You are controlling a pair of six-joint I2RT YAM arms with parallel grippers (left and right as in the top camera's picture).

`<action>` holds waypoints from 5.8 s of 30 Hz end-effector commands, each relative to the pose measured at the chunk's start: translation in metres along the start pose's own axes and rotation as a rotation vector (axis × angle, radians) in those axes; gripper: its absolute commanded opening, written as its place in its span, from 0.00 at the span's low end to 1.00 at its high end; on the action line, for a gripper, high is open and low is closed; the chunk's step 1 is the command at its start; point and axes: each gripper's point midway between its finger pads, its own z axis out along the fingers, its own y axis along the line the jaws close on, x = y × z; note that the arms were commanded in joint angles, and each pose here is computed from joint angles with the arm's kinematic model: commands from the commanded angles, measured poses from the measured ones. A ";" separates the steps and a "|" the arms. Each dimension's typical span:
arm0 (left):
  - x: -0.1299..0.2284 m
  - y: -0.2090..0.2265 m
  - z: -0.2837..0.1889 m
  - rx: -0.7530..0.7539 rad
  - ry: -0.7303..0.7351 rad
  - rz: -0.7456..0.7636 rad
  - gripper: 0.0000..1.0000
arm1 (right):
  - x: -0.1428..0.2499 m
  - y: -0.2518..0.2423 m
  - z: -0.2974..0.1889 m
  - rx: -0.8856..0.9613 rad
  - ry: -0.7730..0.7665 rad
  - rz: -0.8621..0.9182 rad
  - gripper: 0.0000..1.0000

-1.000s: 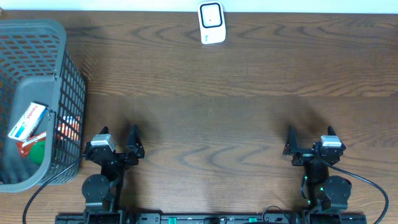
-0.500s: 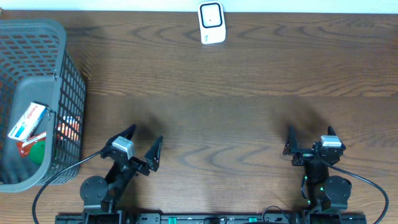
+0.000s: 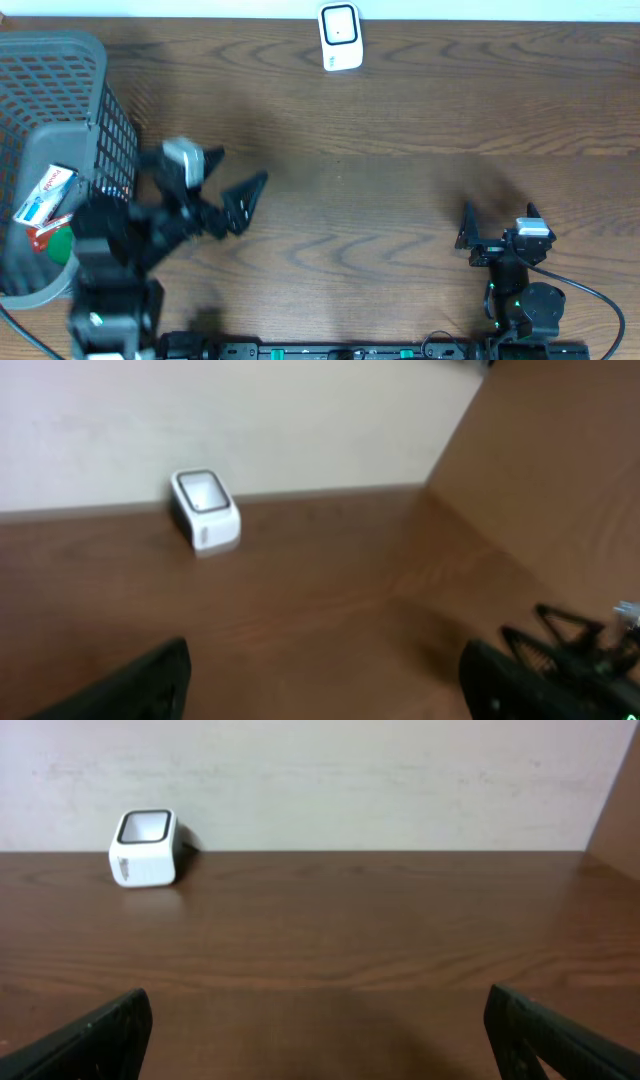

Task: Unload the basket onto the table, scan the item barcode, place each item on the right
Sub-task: 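Reach the left gripper into the basket and grasp the green-capped jar, then carry the jar with the left gripper and set it on the table center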

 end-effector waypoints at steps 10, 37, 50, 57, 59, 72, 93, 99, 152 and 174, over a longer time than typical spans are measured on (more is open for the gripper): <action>-0.065 0.003 0.017 0.007 0.035 -0.070 0.86 | 0.001 0.000 0.000 -0.001 0.001 0.007 0.99; 0.000 0.259 -0.252 -1.546 -0.211 -1.289 0.86 | 0.001 0.001 0.000 -0.002 0.001 0.007 0.99; 0.106 0.293 -0.255 -1.749 0.268 -1.481 0.86 | 0.001 0.001 0.000 -0.002 0.001 0.007 0.99; 0.142 0.299 -0.242 -1.715 0.388 -1.451 0.86 | 0.001 0.001 0.000 -0.002 0.001 0.007 0.99; 0.151 0.302 -0.236 -1.707 0.409 -1.435 0.86 | 0.001 0.001 0.000 -0.002 0.001 0.007 0.99; 0.197 0.313 -0.220 -1.731 0.450 -1.378 0.86 | 0.001 0.001 0.000 -0.002 0.001 0.007 0.99; 0.237 0.318 -0.211 -1.726 0.431 -1.394 0.81 | 0.001 0.000 0.000 -0.001 0.001 0.007 0.99; 0.236 0.318 -0.210 -1.719 0.431 -1.398 0.60 | 0.001 0.001 0.000 -0.002 0.001 0.007 0.99; 0.128 0.095 0.163 -1.135 0.589 -0.864 0.60 | 0.001 0.000 0.000 -0.001 0.001 0.007 0.99; 0.242 0.075 0.208 -1.380 0.589 -1.340 0.94 | 0.001 0.001 0.000 -0.002 0.001 0.007 0.99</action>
